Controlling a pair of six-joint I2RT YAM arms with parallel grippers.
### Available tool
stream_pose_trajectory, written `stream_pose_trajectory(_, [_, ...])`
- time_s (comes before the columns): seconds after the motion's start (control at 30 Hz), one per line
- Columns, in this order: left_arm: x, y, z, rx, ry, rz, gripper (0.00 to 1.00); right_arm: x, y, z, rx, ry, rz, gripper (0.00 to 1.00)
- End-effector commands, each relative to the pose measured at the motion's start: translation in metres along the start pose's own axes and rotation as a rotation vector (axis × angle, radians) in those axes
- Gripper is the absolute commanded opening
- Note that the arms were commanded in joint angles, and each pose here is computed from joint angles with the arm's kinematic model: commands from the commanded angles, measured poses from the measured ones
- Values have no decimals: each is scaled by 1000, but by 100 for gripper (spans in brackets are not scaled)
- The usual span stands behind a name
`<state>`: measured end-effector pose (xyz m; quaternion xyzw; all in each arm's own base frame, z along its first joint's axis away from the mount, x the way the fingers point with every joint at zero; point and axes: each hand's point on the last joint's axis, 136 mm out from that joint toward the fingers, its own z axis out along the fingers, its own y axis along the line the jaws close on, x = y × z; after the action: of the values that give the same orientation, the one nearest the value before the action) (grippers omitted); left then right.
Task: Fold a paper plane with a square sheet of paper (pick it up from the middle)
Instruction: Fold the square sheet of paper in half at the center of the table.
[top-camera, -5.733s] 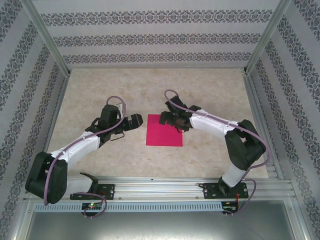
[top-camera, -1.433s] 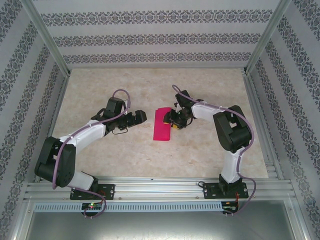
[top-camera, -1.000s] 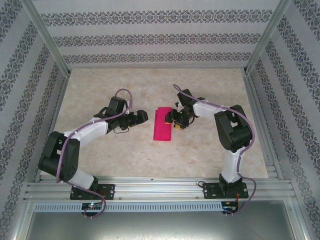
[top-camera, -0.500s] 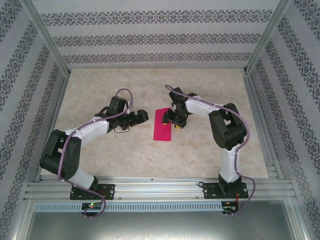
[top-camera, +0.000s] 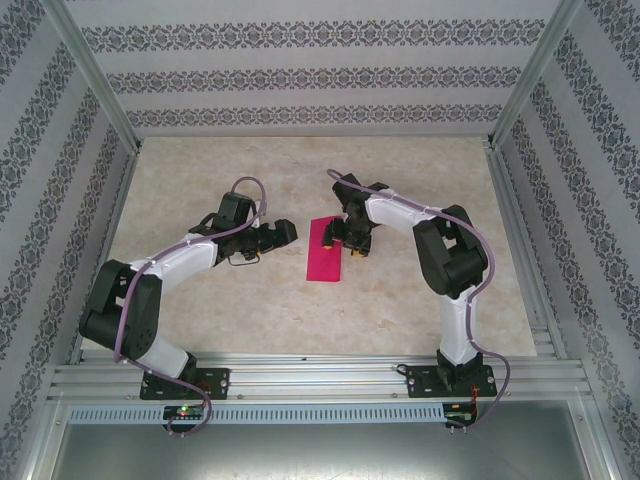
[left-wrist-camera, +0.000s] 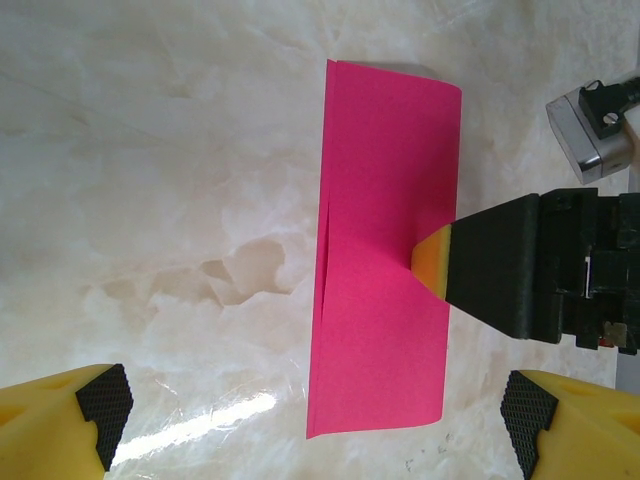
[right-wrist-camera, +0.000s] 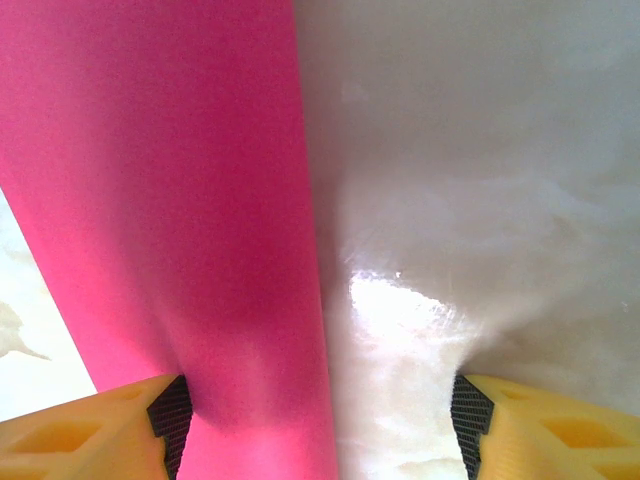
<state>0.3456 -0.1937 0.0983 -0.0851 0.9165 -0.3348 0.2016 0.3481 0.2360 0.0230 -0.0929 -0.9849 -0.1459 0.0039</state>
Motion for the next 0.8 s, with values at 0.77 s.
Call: stream_pose_trajectory(0.77, [-6,-20,-7,66,-19,44,95,11,-15,21,142,86,-30,77])
